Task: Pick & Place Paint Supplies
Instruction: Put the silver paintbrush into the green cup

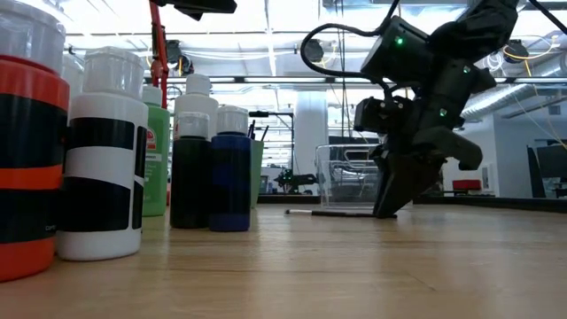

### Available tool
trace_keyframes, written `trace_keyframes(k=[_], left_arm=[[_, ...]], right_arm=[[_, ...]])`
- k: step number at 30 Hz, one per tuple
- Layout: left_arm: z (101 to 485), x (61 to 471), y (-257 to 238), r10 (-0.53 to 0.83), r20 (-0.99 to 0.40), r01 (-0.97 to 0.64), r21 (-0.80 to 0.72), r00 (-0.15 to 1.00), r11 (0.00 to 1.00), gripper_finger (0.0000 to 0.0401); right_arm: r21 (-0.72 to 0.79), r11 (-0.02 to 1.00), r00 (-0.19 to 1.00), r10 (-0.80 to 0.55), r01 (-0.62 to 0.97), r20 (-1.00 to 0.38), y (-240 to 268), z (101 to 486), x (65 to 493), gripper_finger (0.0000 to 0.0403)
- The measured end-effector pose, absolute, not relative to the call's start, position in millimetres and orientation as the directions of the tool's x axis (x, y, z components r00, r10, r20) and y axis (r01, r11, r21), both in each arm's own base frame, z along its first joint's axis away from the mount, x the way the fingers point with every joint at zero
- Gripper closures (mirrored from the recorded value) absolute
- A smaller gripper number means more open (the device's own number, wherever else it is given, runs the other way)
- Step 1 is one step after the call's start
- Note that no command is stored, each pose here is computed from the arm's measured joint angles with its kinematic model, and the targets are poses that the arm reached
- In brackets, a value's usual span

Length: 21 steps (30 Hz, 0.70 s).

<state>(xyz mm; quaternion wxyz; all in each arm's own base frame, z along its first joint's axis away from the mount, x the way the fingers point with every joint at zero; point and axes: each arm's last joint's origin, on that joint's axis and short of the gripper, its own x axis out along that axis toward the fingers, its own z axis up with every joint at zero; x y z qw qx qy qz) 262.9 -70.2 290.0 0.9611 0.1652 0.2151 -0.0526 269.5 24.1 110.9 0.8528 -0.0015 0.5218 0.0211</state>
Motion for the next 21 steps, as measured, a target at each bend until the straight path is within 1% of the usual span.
trace_keyframes(k=[7,10,12,15,21], left_arm=[[289.5,262.7,-70.1,-0.030,-0.436,0.174,0.295,0.900,0.939,0.0380],[289.6,262.7,-70.1,-0.030,-0.435,0.173,0.295,0.900,0.940,0.0380],[289.6,262.7,-70.1,-0.030,-0.435,0.173,0.295,0.900,0.940,0.0380],[289.6,262.8,-70.1,-0.030,-0.435,0.173,0.294,0.900,0.940,0.0380],[289.9,262.9,-70.2,-0.030,-0.432,0.163,0.275,0.901,0.948,0.0380]], right_arm=[[-0.016,1.000,0.398,-0.014,-0.002,-0.917,26.8,107.8,263.4,0.0380],[-0.082,0.996,0.388,-0.087,0.030,-0.918,29.5,105.7,261.8,0.0396],[-0.111,0.993,0.382,-0.117,0.038,-0.917,30.7,104.8,261.0,0.0398],[-0.153,0.987,0.397,-0.157,0.040,-0.904,33.9,107.3,260.6,0.0400],[-0.327,0.945,0.445,-0.302,0.022,-0.843,44.4,125.6,251.3,0.0402]])
